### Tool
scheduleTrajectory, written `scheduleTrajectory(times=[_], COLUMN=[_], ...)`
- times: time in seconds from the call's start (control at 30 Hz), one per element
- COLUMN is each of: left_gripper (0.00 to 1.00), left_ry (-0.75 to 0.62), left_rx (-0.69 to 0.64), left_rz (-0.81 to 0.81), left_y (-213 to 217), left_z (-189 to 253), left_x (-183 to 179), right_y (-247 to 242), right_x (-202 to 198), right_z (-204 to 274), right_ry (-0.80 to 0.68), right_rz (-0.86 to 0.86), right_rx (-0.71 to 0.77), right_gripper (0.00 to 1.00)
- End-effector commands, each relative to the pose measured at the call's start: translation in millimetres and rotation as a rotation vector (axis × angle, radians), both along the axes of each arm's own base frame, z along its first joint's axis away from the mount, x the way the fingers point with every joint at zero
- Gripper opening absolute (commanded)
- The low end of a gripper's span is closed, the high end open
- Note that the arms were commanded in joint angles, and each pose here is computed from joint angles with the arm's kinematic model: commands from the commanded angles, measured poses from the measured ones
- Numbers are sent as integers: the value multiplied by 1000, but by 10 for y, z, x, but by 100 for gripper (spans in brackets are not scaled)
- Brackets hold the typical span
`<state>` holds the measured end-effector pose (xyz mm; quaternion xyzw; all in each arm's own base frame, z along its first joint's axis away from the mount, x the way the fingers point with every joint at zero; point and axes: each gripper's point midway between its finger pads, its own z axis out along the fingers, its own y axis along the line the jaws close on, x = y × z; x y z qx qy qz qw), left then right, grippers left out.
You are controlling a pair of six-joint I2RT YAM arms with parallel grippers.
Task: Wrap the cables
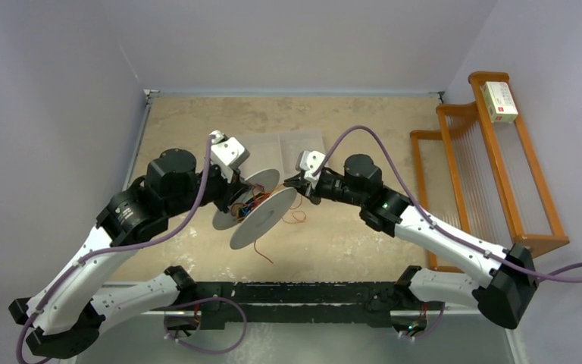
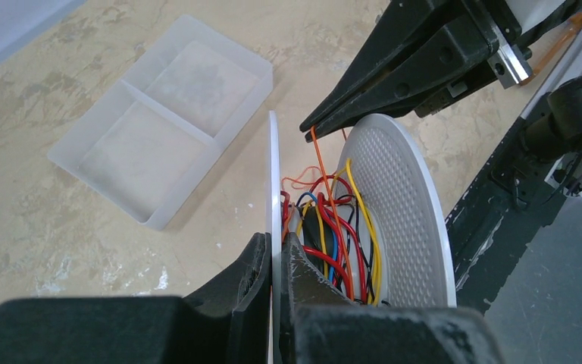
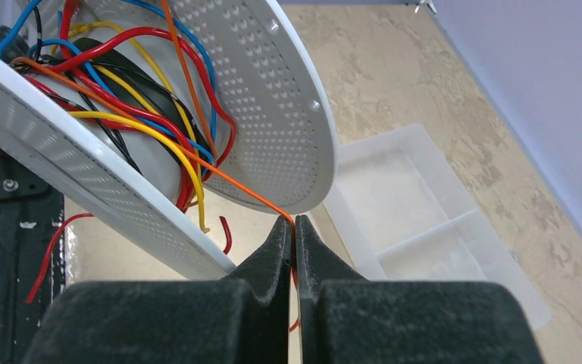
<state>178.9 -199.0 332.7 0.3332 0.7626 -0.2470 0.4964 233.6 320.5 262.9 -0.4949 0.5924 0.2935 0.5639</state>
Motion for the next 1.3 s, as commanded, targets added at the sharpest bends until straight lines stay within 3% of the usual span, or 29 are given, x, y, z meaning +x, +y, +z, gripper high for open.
scheduleTrajectory(times=[0.0, 0.17, 0.37, 0.57, 0.9, 1.03, 1.27], left_gripper=[0, 0, 0, 0, 0, 0, 0], left_ry=[-141, -150, -169, -188, -214, -217, -187], left_rx=[-223, -245, -263, -268, -339, -372, -443], left_rz=[-100, -131, -144, -77, -14, -8, 23], left_y=[-55, -88, -124, -120, -93, -91, -70], left_z=[821, 933, 1055, 1139, 1427, 1526, 1705], left_x=[-243, -289, -281, -124, -39, -48, -59], right_y=[-225, -255, -297, -350, -552, -568, -551], right_x=[261, 234, 117, 8, -39, -162, -418], right_z=[-88, -71, -19, 2, -146, -145, -118], right_ry=[12, 4, -10, -20, -16, -42, -147], right_rz=[-157, -169, -144, -125, -207, -161, -32], right_rx=[49, 114, 172, 200, 289, 320, 417], right_gripper=[0, 1, 18, 21, 50, 59, 65])
